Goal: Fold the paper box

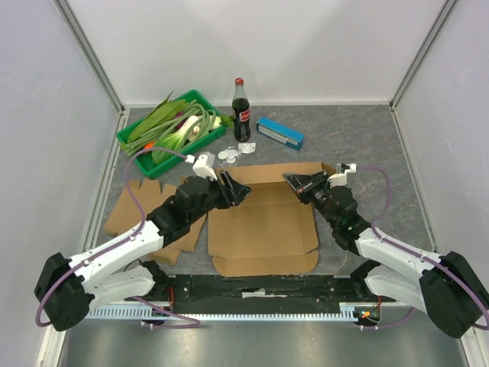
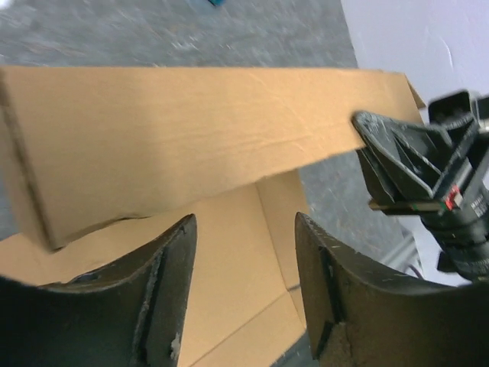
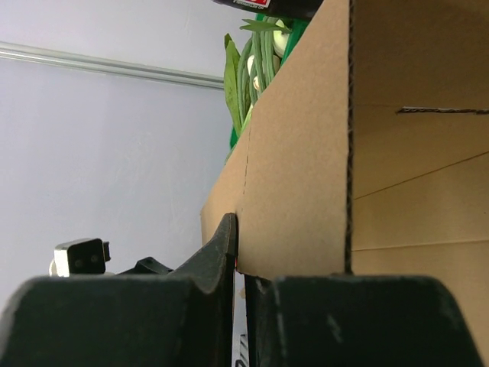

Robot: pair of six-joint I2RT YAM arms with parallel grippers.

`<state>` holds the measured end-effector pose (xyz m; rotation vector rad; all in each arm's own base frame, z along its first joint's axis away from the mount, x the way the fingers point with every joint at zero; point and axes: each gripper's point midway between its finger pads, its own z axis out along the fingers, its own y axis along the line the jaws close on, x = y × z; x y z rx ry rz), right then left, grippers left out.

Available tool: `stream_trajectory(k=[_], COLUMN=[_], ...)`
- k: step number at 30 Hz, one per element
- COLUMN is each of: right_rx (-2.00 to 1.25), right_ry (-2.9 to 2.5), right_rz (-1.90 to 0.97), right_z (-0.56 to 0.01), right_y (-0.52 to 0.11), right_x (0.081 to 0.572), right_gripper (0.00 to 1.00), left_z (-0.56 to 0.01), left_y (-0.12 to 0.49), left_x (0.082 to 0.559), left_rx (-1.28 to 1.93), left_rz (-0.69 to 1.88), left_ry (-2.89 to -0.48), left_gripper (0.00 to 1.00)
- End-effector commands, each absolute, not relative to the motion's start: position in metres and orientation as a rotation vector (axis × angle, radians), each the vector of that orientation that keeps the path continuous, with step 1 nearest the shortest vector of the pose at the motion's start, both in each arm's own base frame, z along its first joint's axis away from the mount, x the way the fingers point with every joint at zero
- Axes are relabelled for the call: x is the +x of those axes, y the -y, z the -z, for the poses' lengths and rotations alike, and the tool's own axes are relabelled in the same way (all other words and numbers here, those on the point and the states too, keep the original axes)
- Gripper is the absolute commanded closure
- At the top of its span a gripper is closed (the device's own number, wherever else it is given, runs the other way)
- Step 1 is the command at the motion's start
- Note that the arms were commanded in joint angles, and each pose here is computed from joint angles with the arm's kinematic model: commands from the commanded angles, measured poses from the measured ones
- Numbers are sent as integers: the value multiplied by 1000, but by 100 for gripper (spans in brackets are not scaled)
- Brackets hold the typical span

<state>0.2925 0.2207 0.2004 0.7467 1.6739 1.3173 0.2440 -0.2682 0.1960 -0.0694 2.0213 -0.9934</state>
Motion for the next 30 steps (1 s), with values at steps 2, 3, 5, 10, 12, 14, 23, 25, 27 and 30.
stream_trajectory(k=[2,3,5,10,12,14,23,25,27,30], right_rx=[773,775,791,817,829,838,853,858,857,852], right_ry=[-1672,-1672,-1673,-1664,-1666,-1671,-1675,-1677,-1679,-1690], right_rz=[-1326,-1324,-1317,-1319,-1329,-1331,-1345,-1339,-1339,-1338], right_z=[-200,-200,-199,-199,-199,-197,-199,-198,-198,-198], right_y=[-218,-217,-216,-213,-214,-215,-216,-215,-216,-217], right_x=[292,293,294,297,297,298,298,299,299,298], right_gripper=[91,90,90,90,90,90,90,90,91,90], left_z=[-198,-198,-185,-154,-139,-139,-146,-155,-155,-151], left_y=[224,229,228,198,183,179,181,186,186,191], left_x=[258,255,247,245,252,261,301,306,310,315], left_rx=[-75,-3,129,50,1,-10,-1,11,7,23], left_rz=[713,734,700,532,426,379,162,186,168,153], left_ry=[-1905,-1888,-1893,-1913,-1910,-1864,-1764,-1703,-1685,-1671], left_gripper=[50,51,57,53,47,46,58,59,60,61])
